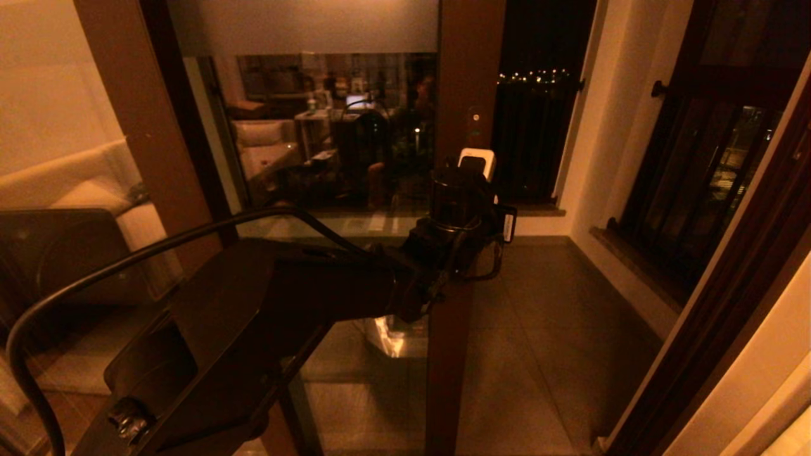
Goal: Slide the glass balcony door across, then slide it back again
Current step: Open the slid door
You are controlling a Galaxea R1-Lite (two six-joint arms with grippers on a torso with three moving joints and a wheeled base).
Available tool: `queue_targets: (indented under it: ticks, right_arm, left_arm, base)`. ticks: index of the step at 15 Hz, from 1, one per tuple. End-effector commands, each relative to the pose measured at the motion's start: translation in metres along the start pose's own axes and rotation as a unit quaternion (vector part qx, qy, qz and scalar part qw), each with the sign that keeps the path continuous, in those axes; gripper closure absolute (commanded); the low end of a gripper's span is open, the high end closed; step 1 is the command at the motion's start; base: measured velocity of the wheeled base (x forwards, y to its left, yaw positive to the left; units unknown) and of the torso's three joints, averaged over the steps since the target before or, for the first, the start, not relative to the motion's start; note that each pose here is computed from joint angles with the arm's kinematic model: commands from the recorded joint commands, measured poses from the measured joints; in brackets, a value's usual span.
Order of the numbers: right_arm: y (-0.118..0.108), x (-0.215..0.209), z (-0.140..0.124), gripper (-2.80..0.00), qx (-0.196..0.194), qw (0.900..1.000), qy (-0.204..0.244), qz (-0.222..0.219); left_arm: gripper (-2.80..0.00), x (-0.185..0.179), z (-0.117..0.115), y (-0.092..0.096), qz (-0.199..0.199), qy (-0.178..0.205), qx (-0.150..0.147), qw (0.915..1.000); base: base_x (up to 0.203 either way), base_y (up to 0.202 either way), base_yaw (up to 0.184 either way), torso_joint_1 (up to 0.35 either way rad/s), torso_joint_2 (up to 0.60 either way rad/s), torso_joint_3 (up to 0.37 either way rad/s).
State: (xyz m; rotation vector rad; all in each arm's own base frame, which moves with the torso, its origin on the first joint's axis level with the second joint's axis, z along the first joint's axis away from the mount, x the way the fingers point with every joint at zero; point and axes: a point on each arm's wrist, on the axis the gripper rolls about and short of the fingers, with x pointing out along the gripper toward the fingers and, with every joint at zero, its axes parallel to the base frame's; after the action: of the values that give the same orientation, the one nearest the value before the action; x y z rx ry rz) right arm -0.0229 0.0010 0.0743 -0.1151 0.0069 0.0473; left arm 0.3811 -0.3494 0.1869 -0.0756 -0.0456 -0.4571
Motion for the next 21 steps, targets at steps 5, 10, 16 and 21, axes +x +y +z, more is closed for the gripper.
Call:
queue_targets:
  ticks: [5,10,16,21]
  right_arm:
    - [0.000,0.000,0.000,0.00,-0.001,1.000,0.001,0.000]
    - [0.000,0.000,0.000,0.00,-0.001,1.000,0.001,0.000]
    - [0.000,0.000,0.000,0.00,-0.001,1.000,0.001,0.000]
    - [0.000,0.000,0.000,0.00,-0.001,1.000,0.001,0.000]
  left_arm:
    - [0.00,0.000,0.008,0.012,0.022,-0.008,-0.002,0.9997]
    - [0.00,-0.002,0.016,0.017,0.027,-0.013,-0.003,0.9995]
    - [0.00,-0.011,0.024,0.024,0.033,-0.007,-0.001,0.9994]
    - [0.00,-0.024,0.034,0.016,0.019,-0.007,0.000,0.9998]
  base:
    - [0.000,0.000,0.000,0.000,0.00,0.000]
    - [0.000,0.000,0.000,0.000,0.00,0.000]
    - [0.000,0.000,0.000,0.000,0.00,0.000]
    - [0.000,0.000,0.000,0.000,0.00,0.000]
